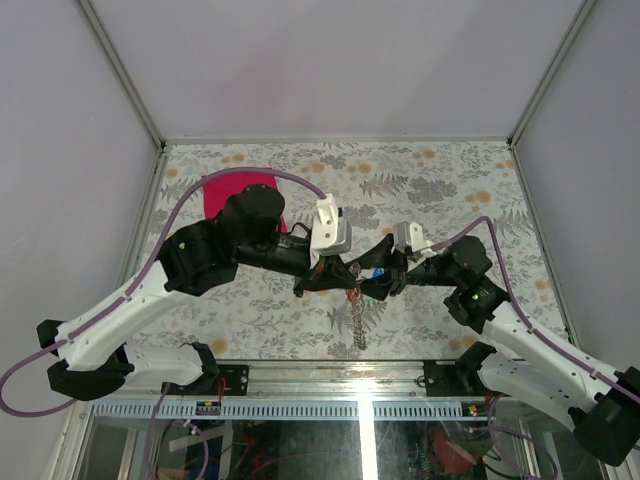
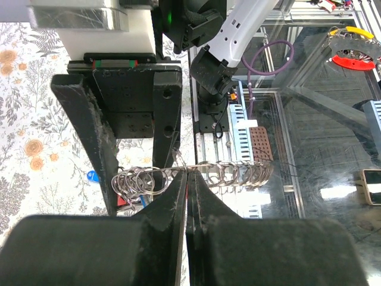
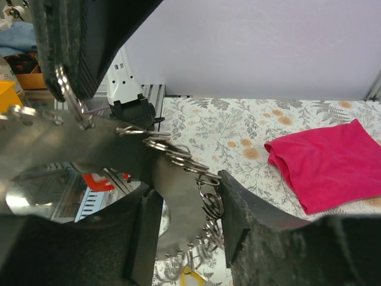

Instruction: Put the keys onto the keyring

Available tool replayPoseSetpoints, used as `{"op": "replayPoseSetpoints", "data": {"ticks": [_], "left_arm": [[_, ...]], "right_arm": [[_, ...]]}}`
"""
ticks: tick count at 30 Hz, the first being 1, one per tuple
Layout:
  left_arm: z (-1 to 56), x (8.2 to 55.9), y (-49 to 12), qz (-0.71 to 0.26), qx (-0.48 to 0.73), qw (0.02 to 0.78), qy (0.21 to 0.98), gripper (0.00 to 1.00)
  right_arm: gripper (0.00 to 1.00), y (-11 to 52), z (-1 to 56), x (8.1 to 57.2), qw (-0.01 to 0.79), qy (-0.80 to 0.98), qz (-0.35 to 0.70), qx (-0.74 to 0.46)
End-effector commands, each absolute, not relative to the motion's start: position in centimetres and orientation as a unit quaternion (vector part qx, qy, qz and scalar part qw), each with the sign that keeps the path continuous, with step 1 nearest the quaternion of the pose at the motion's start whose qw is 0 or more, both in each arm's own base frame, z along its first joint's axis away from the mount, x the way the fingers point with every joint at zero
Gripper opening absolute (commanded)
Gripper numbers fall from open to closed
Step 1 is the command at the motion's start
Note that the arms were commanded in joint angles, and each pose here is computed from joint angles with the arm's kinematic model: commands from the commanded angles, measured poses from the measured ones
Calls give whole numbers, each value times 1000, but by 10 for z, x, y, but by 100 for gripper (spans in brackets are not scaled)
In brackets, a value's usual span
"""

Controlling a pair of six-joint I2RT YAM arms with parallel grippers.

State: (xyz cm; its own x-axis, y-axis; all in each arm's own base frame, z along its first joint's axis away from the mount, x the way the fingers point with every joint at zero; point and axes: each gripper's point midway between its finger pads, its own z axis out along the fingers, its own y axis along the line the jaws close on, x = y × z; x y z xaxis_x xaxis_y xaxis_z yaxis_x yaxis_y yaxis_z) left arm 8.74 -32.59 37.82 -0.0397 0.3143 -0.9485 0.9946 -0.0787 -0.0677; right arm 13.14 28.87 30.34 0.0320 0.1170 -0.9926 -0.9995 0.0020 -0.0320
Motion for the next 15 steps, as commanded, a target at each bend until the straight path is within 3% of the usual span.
{"op": "replayPoseSetpoints", "data": {"ticks": [1, 8, 15], "left_arm": [[409, 84, -329, -465, 581, 415, 524, 0], [414, 88, -329, -462, 569, 430, 527, 1], [425, 103, -323, -451, 521, 483, 540, 10]], "right_arm": [[43, 287, 325, 132, 567, 437, 512, -475], [31, 280, 334, 140, 602, 436, 485, -461], [27, 273, 346, 145, 634, 430, 456, -452]]}}
